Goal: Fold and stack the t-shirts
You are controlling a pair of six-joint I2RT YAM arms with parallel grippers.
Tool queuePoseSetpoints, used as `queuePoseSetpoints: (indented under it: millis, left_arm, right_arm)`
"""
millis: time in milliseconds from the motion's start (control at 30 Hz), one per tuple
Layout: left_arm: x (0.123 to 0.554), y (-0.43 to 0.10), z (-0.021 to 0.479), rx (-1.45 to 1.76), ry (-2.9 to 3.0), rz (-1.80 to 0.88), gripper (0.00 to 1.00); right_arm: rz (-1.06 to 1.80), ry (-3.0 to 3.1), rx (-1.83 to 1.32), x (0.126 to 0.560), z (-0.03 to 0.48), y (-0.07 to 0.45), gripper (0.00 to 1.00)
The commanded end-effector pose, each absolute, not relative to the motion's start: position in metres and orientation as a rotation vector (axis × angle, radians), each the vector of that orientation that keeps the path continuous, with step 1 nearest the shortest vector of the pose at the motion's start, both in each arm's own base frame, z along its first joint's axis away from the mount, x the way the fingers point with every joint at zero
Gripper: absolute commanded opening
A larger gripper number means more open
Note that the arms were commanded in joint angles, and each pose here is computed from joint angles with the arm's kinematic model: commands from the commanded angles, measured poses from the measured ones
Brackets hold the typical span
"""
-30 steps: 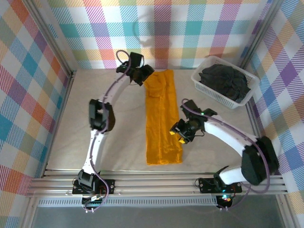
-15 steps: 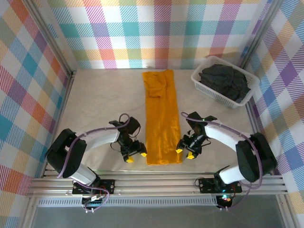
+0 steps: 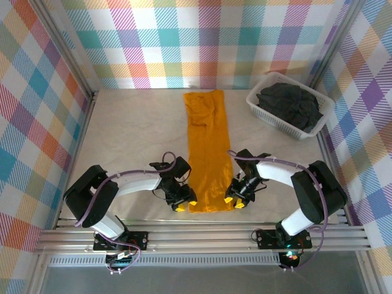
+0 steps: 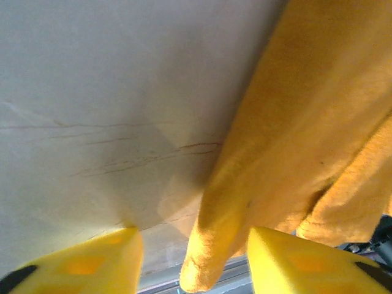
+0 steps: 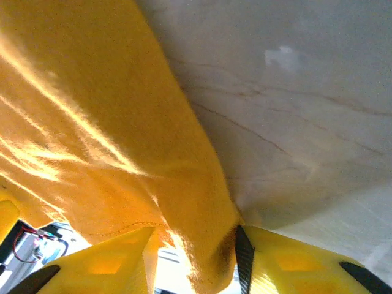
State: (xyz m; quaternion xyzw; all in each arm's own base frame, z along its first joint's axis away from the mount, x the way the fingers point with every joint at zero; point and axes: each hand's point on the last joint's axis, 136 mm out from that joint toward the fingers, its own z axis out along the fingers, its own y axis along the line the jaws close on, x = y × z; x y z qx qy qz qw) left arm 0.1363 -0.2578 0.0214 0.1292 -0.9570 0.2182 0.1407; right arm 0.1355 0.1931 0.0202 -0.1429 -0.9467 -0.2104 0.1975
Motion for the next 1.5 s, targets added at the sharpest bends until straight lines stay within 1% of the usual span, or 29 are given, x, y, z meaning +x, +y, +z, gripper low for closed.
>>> queuePoseSetpoints:
  millis: [0,67,133,167,233,367,467,633,733,900,1100,1267,1467]
  left_arm:
    - [0.141,-0.289,0.025,0.272,-2.765,0.744,0.33]
    - [0.141,-0.289,0.023,0.260,-2.767,0.724,0.17]
    - [0.138,-0.288,0.022,0.249,-2.766,0.715,0.06]
    - [0.135,-0.287,0.023,0.238,-2.763,0.711,0.01]
    - [0.126,-0.283,0.023,0.213,-2.751,0.700,0.00]
    - [0.105,-0.274,0.024,0.180,-2.720,0.702,0.00]
    - [0.097,-0.267,0.026,0.184,-2.713,0.711,0.00]
    - [0.103,-0.271,0.039,0.217,-2.737,0.785,0.00]
    - [0.115,-0.276,0.059,0.227,-2.789,0.851,0.00]
    - [0.154,-0.290,0.108,0.253,-2.906,1.001,0.00]
    - [0.227,-0.277,0.152,0.501,-3.025,1.133,0.00]
    - [0.292,-0.264,0.162,0.693,-3.035,1.204,0.00]
    - [0.366,-0.251,0.168,0.827,-3.080,1.222,0.00]
  right_arm:
    - [-0.590,-2.623,-0.394,0.132,0.019,0.202,0.32]
    - [-0.576,-2.629,-0.392,0.131,0.018,0.203,0.21]
    - [-0.562,-2.639,-0.391,0.130,0.019,0.202,0.08]
    - [-0.558,-2.647,-0.388,0.130,0.021,0.201,0.04]
    - [-0.539,-2.662,-0.379,0.126,0.025,0.197,0.00]
    - [-0.533,-2.655,-0.361,0.113,0.034,0.191,0.00]
    - [-0.558,-2.638,-0.359,0.103,0.039,0.190,0.00]
    - [-0.592,-2.631,-0.372,0.101,0.051,0.192,0.00]
    - [-0.592,-2.665,-0.394,0.108,0.063,0.191,0.00]
    - [-0.653,-2.752,-0.468,0.142,0.093,0.194,0.00]
    - [-0.776,-2.847,-0.568,0.215,0.134,0.199,0.00]
    - [-0.857,-2.904,-0.600,0.284,0.156,0.207,0.00]
    - [-0.871,-2.937,-0.696,0.356,0.153,0.204,0.00]
